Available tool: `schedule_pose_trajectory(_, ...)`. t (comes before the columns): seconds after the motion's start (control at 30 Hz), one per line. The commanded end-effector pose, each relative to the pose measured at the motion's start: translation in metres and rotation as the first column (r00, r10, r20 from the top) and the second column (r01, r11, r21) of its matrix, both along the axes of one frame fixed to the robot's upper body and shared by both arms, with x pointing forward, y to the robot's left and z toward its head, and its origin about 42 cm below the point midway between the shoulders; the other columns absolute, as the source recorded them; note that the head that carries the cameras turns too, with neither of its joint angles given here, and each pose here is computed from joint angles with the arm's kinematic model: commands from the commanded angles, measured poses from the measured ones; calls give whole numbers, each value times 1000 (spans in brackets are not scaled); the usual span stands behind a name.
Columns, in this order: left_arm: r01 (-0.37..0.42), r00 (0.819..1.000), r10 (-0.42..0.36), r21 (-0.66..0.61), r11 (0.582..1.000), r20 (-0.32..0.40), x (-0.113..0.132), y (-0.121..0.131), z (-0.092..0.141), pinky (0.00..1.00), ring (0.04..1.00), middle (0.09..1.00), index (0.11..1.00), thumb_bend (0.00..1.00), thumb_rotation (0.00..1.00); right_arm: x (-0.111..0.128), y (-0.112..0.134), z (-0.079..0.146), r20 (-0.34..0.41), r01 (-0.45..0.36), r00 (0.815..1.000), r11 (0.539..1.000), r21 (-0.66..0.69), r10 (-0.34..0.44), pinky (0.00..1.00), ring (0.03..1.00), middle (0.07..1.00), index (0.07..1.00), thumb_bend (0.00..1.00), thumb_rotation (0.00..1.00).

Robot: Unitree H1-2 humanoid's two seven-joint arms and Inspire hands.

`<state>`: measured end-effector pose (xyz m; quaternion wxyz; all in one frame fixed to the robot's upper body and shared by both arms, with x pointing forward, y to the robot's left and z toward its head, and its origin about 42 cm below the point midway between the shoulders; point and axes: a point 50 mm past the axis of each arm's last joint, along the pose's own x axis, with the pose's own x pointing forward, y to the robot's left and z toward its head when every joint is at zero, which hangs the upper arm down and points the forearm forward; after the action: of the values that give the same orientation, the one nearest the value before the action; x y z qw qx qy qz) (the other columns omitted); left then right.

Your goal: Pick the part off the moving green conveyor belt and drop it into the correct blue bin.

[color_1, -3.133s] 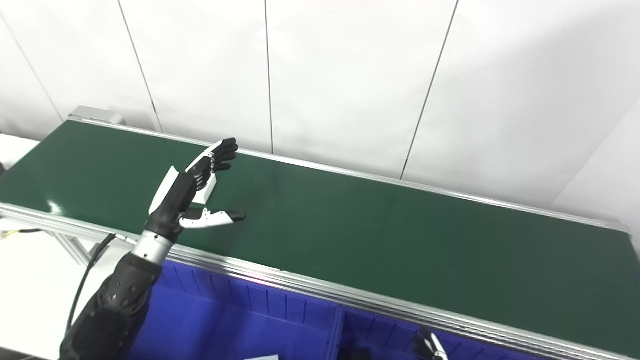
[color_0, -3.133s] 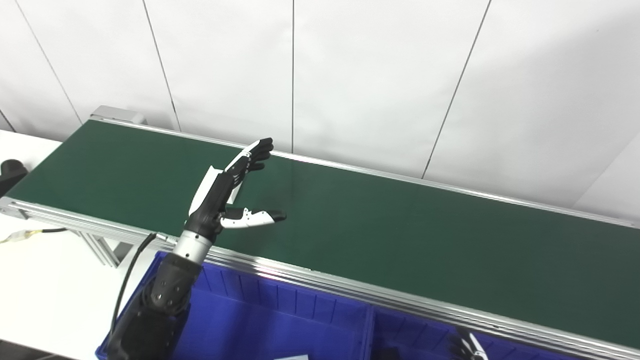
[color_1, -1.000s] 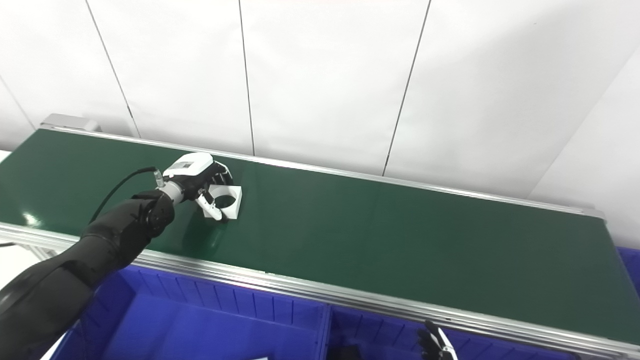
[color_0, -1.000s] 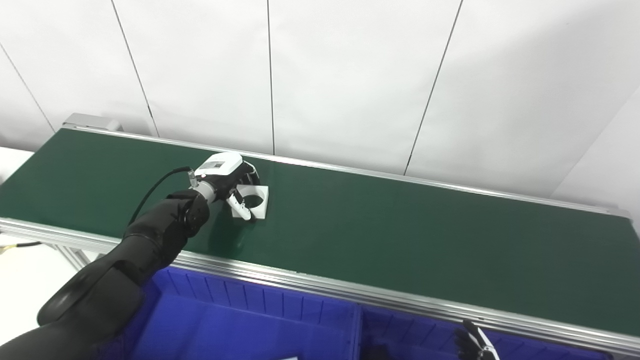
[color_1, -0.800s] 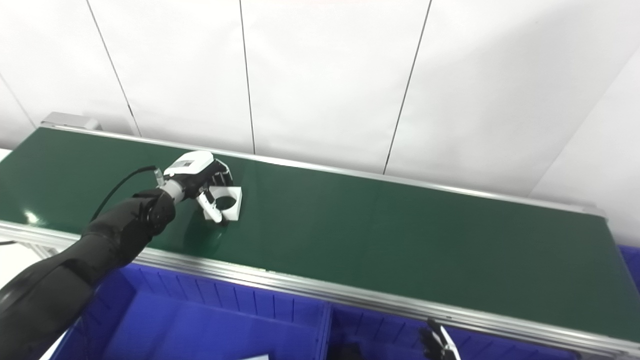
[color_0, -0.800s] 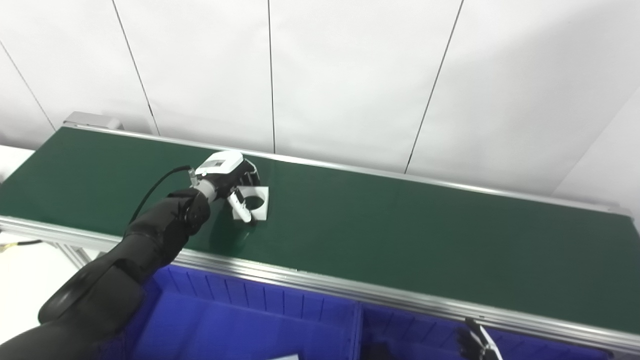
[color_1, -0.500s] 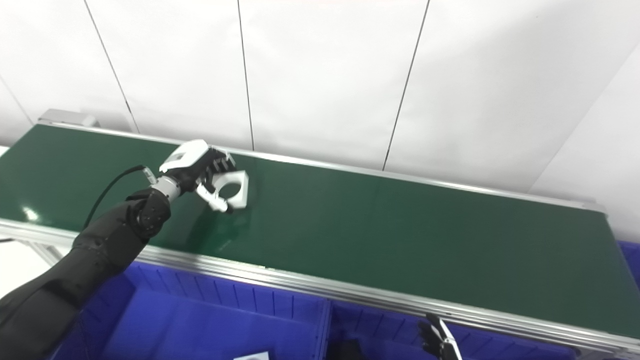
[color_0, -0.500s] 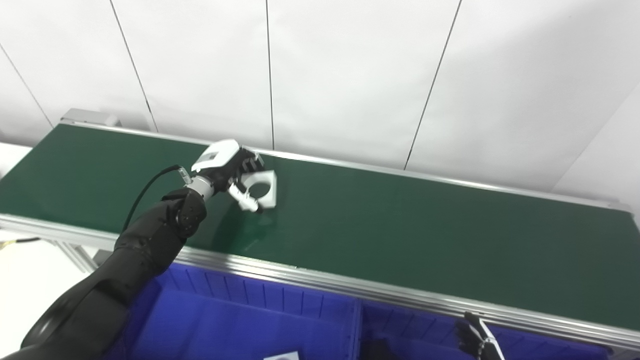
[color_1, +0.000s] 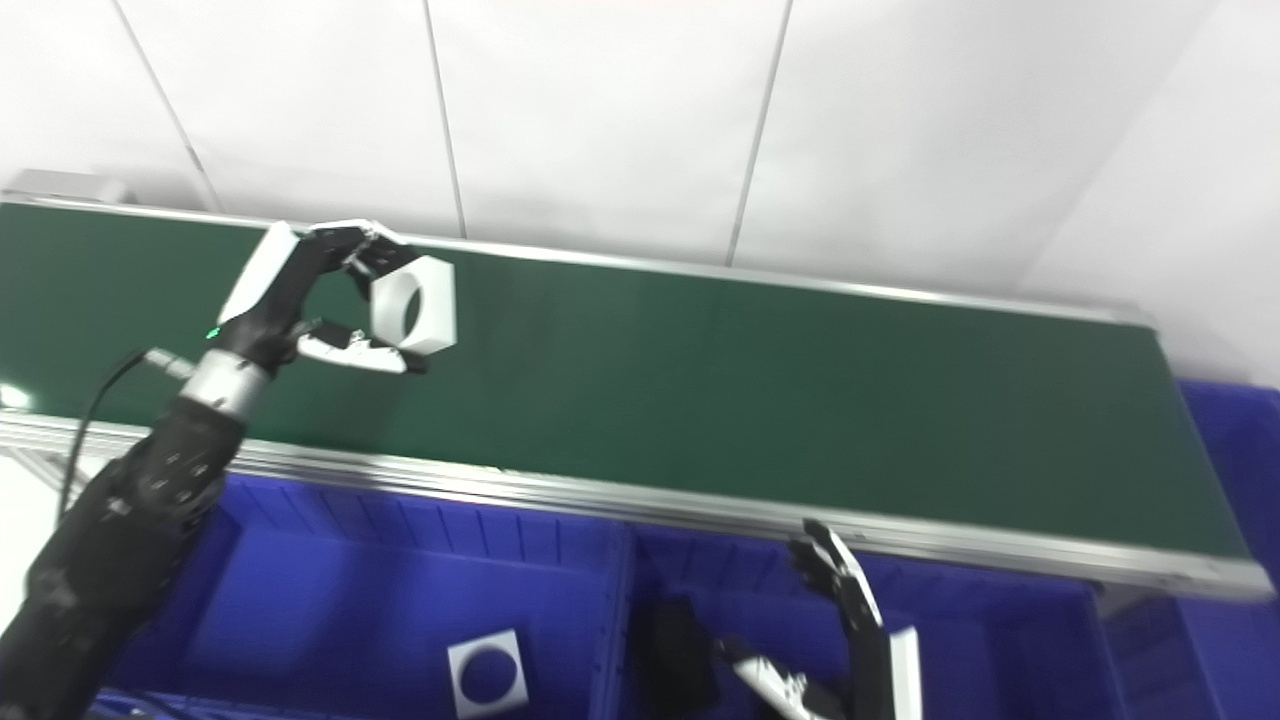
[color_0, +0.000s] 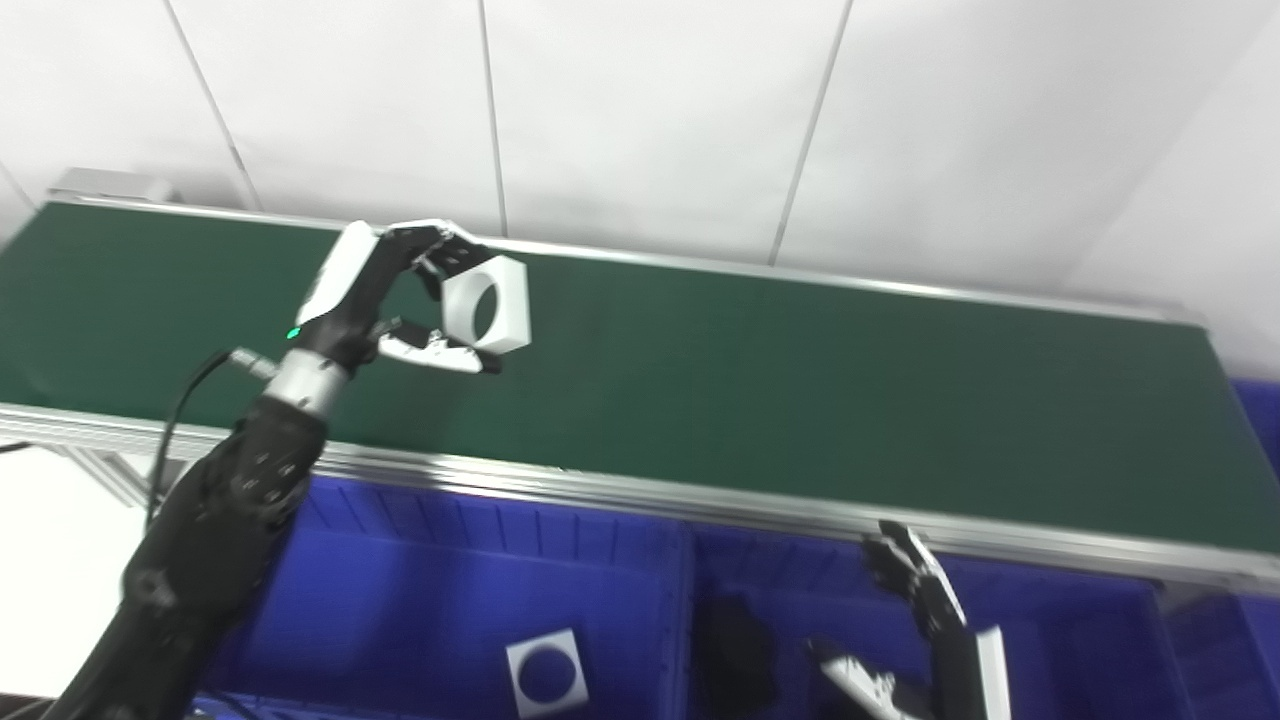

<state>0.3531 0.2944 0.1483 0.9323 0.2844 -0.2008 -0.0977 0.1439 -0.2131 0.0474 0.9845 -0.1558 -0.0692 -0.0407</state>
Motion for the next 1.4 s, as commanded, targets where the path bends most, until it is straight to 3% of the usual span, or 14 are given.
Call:
schedule_pose_trajectory(0.0, 48, 996, -43, -57, 997, 81, -7, -4, 17, 410, 446, 496, 493, 501, 0, 4, 4, 15, 78, -20, 997, 1000, -1, 20, 744, 757, 785, 857, 801, 519)
schedule_pose_trajectory(0.17, 87, 995, -80, -121, 989, 59, -38, -12, 4, 426, 455, 501, 483, 500, 0, 8, 9, 23, 99, -20, 995, 1000, 6, 19, 720, 732, 779, 848, 793, 487)
schedule_pose_trajectory(0.37, 148, 988, -153, -154, 977, -21, -65, -26, -17, 449, 471, 505, 466, 499, 0, 11, 12, 24, 93, -31, 995, 999, 23, 29, 718, 736, 783, 852, 795, 498)
schedule_pose_trajectory(0.57, 156, 974, -174, -133, 979, -144, -94, -39, -54, 412, 450, 500, 490, 500, 0, 8, 13, 23, 79, -22, 997, 999, 31, 20, 728, 744, 788, 849, 803, 479)
schedule_pose_trajectory(0.7, 157, 958, -173, -89, 984, -229, -110, -44, -80, 449, 468, 499, 479, 500, 0, 7, 13, 21, 76, -26, 997, 999, 27, 24, 727, 748, 791, 851, 800, 480)
schedule_pose_trajectory(0.8, 147, 953, -151, -35, 989, -262, -117, -49, -97, 474, 472, 495, 479, 500, 0, 6, 14, 19, 69, -30, 997, 999, 29, 28, 717, 757, 794, 857, 799, 491)
schedule_pose_trajectory(0.97, 126, 945, -107, 42, 991, -308, -131, -61, -126, 374, 419, 486, 515, 499, 0, 4, 15, 15, 55, -28, 998, 999, 43, 26, 729, 767, 796, 862, 801, 484)
schedule_pose_trajectory(1.1, 142, 932, -107, 77, 987, -347, -137, -66, -138, 400, 423, 497, 509, 499, 0, 3, 16, 12, 45, -24, 999, 999, 44, 22, 735, 769, 798, 862, 793, 476)
schedule_pose_trajectory(1.27, 96, 926, -38, 136, 986, -376, -141, -70, -155, 434, 422, 497, 522, 498, 0, 2, 17, 7, 31, -22, 999, 998, 50, 20, 737, 765, 799, 860, 796, 482)
schedule_pose_trajectory(1.3, 84, 918, -20, 146, 986, -396, -141, -71, -157, 465, 430, 500, 519, 499, 0, 1, 18, 6, 27, -23, 999, 998, 56, 22, 746, 768, 801, 862, 794, 474)
schedule_pose_trajectory(1.33, 76, 905, -6, 147, 986, -426, -141, -72, -159, 516, 505, 497, 522, 504, 0, 1, 18, 5, 24, -26, 999, 998, 58, 25, 751, 774, 806, 867, 789, 476)
schedule_pose_trajectory(1.37, 72, 888, 1, 140, 987, -460, -142, -73, -159, 532, 579, 549, 587, 541, 11, 1, 18, 4, 21, -29, 999, 998, 58, 27, 752, 775, 808, 870, 785, 476)
